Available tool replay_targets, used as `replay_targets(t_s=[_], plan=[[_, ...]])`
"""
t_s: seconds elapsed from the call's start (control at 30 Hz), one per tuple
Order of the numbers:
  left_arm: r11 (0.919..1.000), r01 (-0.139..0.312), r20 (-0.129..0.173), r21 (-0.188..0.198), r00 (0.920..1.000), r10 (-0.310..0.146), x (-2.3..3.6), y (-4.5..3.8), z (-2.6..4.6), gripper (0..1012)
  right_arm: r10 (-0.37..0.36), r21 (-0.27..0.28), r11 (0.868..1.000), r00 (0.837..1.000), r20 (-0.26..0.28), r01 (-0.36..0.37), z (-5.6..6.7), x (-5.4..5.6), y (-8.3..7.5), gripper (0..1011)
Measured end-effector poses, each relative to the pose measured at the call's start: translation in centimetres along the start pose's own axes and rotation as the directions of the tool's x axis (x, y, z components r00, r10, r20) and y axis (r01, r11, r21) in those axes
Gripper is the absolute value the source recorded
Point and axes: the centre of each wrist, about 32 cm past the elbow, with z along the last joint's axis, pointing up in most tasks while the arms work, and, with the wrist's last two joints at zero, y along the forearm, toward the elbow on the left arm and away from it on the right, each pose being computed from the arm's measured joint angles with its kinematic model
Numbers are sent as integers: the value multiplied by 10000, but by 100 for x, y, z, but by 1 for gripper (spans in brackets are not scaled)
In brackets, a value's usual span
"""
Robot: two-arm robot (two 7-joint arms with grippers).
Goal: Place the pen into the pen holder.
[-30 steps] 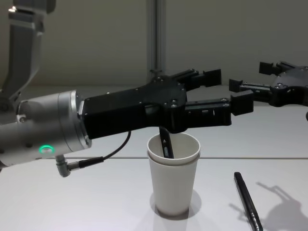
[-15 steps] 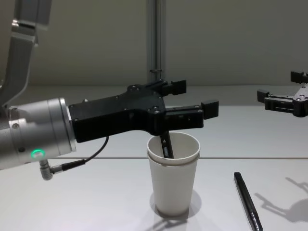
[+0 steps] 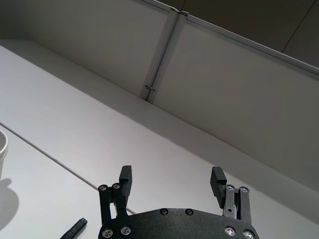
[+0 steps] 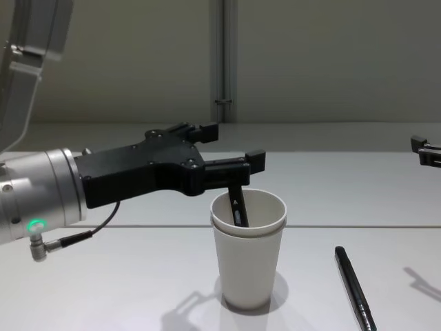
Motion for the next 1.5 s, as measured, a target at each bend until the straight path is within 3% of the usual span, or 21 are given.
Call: replay_targets(t_s=[0.2,0.47,0.73,1.0,1.1,1.17,1.2,1.3,1.4,1.43,1.47,1.5], plan=[[9966,-777,236,281,9967,771,6,62,-13,1001,-474,-127,9988,9983,333,478,-33,20,-35,1001],[9821,-1789,600,586,9827,1754,14,142,-29,1001,-614,-166,9979,9971,442,622,-43,27,-47,1001],[9545,-2861,1063,839,9550,2769,24,228,-43,1001,-615,-166,9979,9971,443,622,-43,27,-47,1001],[9192,-3811,1531,989,9186,3644,33,307,-54,1001,-617,-158,9979,9971,440,624,-41,28,-46,1001],[8987,-4264,1770,1028,8969,4053,37,345,-59,1001,-618,-156,9979,9971,440,625,-40,29,-45,1001],[8900,-4439,1872,1039,8876,4209,38,360,-61,1001,-619,-155,9979,9971,441,626,-40,30,-45,1001],[8806,-4621,1974,1048,8775,4370,40,376,-64,1001,-620,-155,9979,9971,440,628,-40,30,-45,1001],[8665,-4879,2129,1053,8623,4596,41,399,-67,1001,-621,-155,9979,9971,440,628,-40,30,-45,1001],[8414,-5304,2381,1034,8346,4968,45,435,-70,1001,-621,-154,9979,9971,439,628,-40,30,-45,1001],[8414,-5304,2381,1034,8346,4968,45,435,-70,1001,-621,-153,9979,9971,440,629,-40,30,-45,1001],[8305,-5476,2490,1022,8224,5116,47,451,-71,1001,-621,-154,9979,9971,440,628,-40,30,-45,1001],[8254,-5553,2541,1017,8167,5181,47,459,-72,1001,-621,-154,9979,9971,439,628,-40,30,-45,1001]])
